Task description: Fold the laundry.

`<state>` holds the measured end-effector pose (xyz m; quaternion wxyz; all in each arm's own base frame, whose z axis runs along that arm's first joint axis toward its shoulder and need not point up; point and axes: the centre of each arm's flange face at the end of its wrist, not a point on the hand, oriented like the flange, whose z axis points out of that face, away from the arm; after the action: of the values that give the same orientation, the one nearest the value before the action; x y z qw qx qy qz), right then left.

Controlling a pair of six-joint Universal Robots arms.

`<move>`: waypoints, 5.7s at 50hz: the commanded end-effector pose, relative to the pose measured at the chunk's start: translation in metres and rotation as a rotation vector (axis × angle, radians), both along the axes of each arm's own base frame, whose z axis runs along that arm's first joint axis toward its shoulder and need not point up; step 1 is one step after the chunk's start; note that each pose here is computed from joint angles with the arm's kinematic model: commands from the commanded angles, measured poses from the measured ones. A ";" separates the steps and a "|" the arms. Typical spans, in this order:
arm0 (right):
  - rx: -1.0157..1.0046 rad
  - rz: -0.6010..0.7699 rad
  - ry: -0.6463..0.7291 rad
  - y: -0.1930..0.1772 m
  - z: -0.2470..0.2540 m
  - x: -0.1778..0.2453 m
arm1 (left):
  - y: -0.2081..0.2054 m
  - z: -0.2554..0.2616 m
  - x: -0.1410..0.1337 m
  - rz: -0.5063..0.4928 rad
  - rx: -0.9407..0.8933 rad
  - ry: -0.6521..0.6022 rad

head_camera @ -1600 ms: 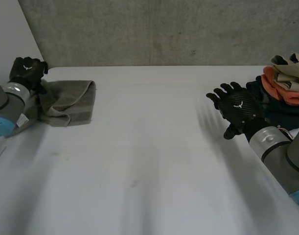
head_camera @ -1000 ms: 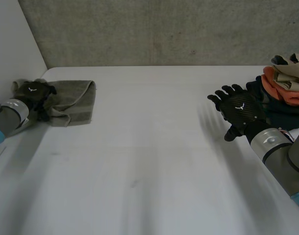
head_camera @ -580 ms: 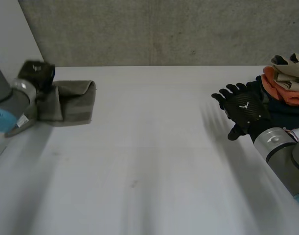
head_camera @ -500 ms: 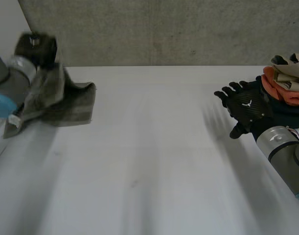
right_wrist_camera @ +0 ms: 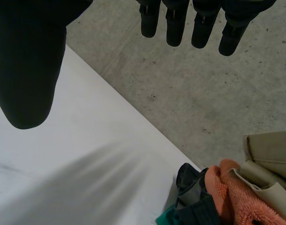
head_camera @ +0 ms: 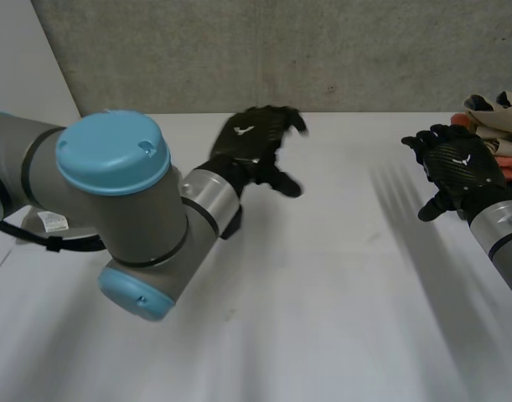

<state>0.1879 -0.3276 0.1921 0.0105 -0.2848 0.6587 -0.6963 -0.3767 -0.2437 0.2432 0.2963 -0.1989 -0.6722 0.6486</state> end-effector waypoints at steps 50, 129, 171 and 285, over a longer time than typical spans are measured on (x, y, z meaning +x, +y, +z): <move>0.055 0.089 0.126 0.021 -0.029 0.024 | -0.200 -0.110 0.196 0.095 -0.236 -0.868; 0.295 0.120 0.175 0.076 -0.055 0.079 | -0.146 -0.097 0.178 -0.064 -0.186 -0.932; 0.170 -0.137 0.200 -0.048 0.027 0.063 | -0.058 -0.051 0.182 0.302 0.018 -0.489; 0.252 0.142 0.408 0.021 -0.048 0.057 | -0.066 -0.116 0.202 0.379 0.071 -0.593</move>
<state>0.2474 -0.3146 0.1315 -0.0437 -0.4673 0.7060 -0.5304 -0.1739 -0.3256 0.1184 -0.0193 -0.1883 -0.7522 0.6312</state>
